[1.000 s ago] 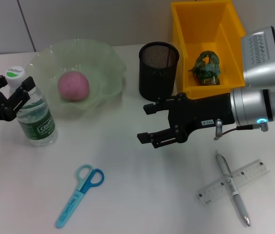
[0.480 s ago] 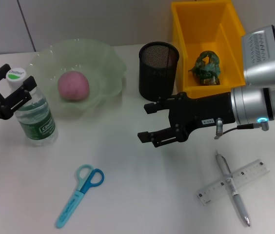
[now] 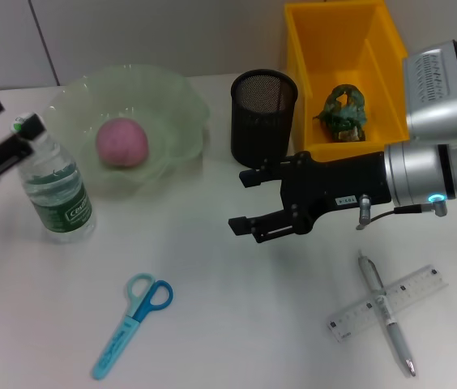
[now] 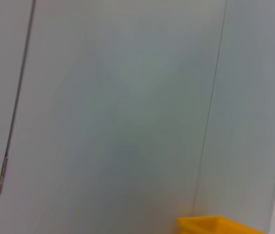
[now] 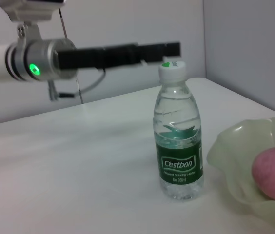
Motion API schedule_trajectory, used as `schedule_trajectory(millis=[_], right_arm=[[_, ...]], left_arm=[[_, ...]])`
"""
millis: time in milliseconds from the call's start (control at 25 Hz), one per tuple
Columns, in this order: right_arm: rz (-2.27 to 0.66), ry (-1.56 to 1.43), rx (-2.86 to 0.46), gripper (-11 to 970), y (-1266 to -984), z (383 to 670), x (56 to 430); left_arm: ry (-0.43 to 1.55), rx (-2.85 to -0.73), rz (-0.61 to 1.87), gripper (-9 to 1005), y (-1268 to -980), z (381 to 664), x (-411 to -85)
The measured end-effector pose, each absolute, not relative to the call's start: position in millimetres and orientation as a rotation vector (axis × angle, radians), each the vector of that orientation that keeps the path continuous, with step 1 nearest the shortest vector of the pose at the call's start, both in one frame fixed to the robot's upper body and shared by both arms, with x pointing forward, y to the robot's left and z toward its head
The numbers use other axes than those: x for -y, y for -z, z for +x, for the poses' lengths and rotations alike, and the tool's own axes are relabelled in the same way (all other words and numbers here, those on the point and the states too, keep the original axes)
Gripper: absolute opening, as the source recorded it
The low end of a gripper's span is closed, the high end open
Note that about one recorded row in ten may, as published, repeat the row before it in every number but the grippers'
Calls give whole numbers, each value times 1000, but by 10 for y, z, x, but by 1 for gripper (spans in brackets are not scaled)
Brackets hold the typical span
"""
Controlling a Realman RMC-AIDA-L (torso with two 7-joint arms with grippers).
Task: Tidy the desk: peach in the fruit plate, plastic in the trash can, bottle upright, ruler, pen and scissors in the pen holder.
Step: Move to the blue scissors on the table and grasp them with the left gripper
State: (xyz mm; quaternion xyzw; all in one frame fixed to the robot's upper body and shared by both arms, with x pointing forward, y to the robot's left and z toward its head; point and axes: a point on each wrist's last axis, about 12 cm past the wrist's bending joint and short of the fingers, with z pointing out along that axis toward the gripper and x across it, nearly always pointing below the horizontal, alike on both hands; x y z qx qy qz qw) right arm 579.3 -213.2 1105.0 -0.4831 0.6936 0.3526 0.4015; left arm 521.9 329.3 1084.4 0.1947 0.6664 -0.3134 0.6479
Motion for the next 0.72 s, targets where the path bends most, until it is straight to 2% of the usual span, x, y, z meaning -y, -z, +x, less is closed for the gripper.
schedule_trajectory(millis=[360, 480, 560, 600, 720], right_arm=[[-1215, -899, -1749, 816, -11063, 5794, 2132], [-1209, -897, -1748, 816, -11068, 5798, 2142], [-1202, -888, -1747, 816, -11078, 5805, 2159], [-1200, -884, -1746, 816, -11082, 5807, 2166], [-1200, -871, -1742, 816, -11099, 5814, 2182]], left_arm=[[993, -1645, 511, 794, -11283, 5011, -3493], [1047, -1806, 565, 793, -11454, 5003, -3478], [1030, -2006, 609, 792, -11630, 5053, -3406], [1030, -2006, 609, 791, -11630, 5053, -3406], [991, -2190, 640, 790, -11793, 5123, -3283]])
